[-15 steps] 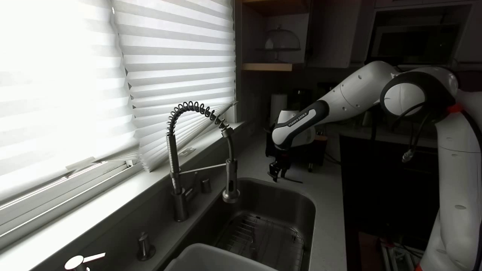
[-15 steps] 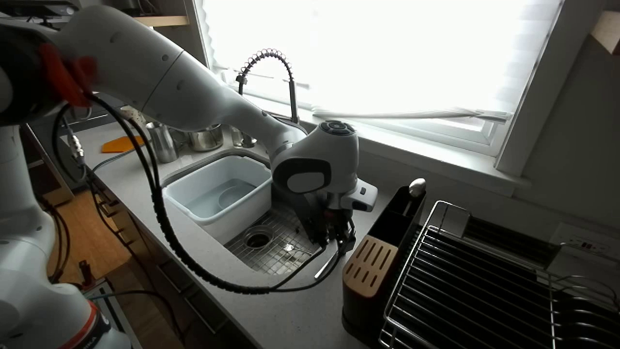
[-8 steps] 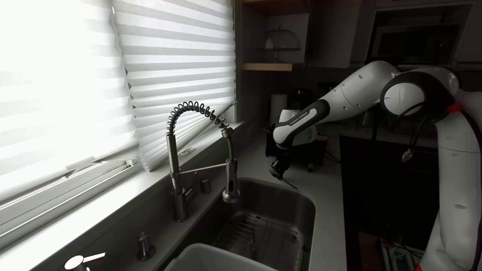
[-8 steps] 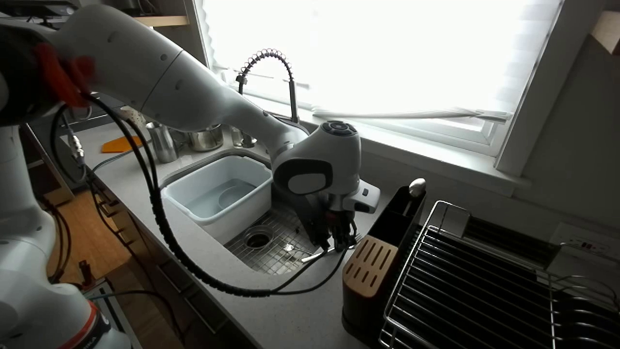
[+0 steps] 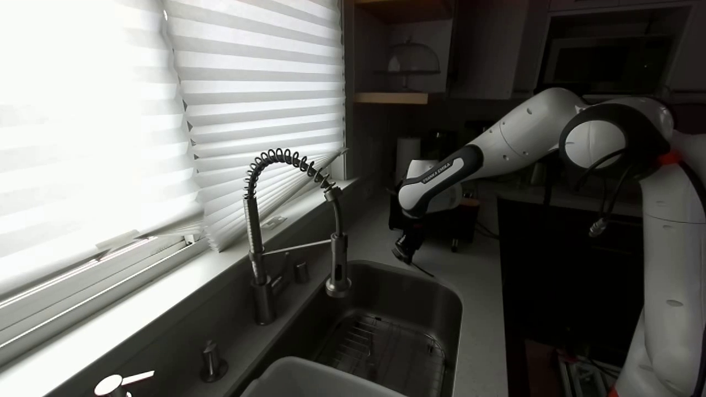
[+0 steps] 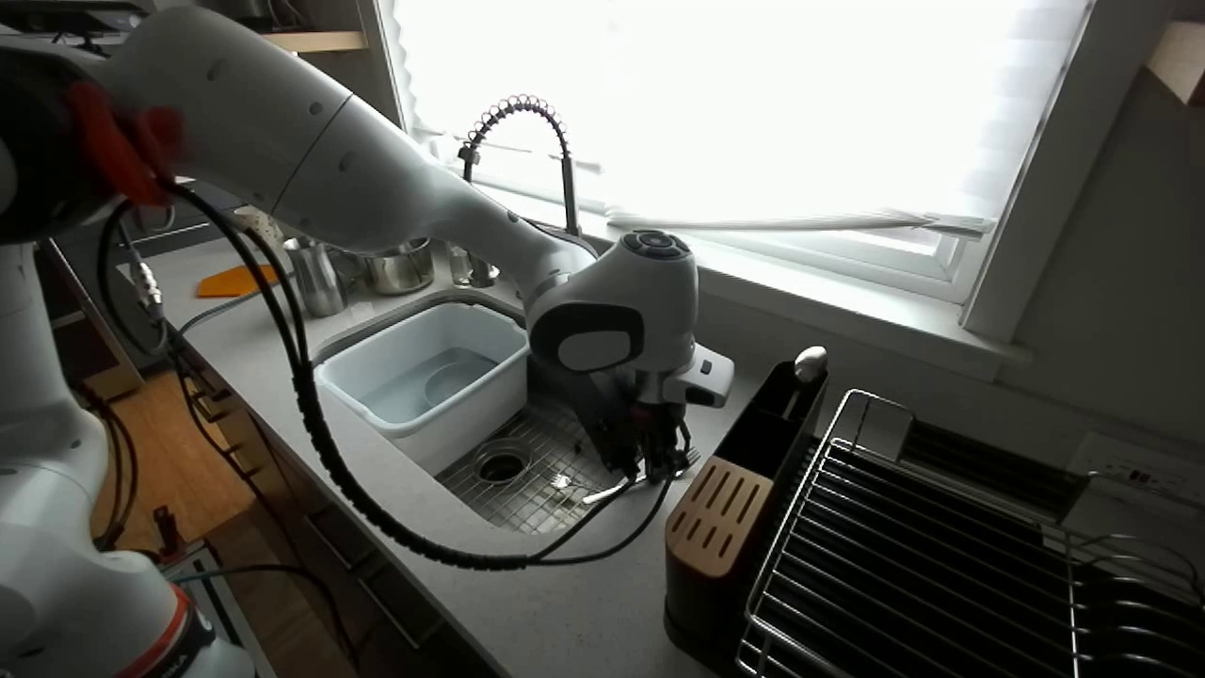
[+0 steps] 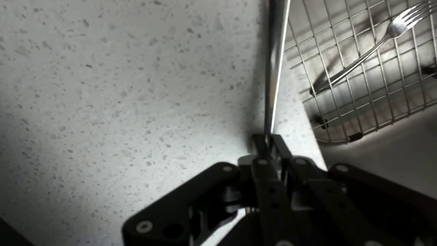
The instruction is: Put the spoon and fork on the dish rack
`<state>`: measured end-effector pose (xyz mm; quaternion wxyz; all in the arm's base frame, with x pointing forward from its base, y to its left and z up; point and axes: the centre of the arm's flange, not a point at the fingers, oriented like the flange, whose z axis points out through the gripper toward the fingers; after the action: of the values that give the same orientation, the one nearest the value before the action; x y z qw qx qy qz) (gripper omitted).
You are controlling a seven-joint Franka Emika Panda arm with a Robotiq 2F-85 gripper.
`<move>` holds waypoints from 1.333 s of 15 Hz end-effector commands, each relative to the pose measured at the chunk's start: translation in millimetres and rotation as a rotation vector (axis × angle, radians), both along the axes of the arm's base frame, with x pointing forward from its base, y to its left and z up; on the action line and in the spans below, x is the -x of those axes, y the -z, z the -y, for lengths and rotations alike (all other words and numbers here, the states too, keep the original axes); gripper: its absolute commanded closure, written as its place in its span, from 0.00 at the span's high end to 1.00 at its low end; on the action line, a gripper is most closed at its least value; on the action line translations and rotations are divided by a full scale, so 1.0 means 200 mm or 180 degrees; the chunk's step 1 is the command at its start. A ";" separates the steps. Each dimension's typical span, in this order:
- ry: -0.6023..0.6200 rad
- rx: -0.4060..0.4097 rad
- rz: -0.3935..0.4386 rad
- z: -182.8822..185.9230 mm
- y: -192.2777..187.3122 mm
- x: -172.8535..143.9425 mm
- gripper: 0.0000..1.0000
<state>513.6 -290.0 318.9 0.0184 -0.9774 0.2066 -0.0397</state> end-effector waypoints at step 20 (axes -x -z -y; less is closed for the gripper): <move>0.1171 0.0803 0.1876 0.15 -1.17 0.44 0.02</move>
<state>442.9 -323.2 555.5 -0.0308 -0.8927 0.3169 -0.3189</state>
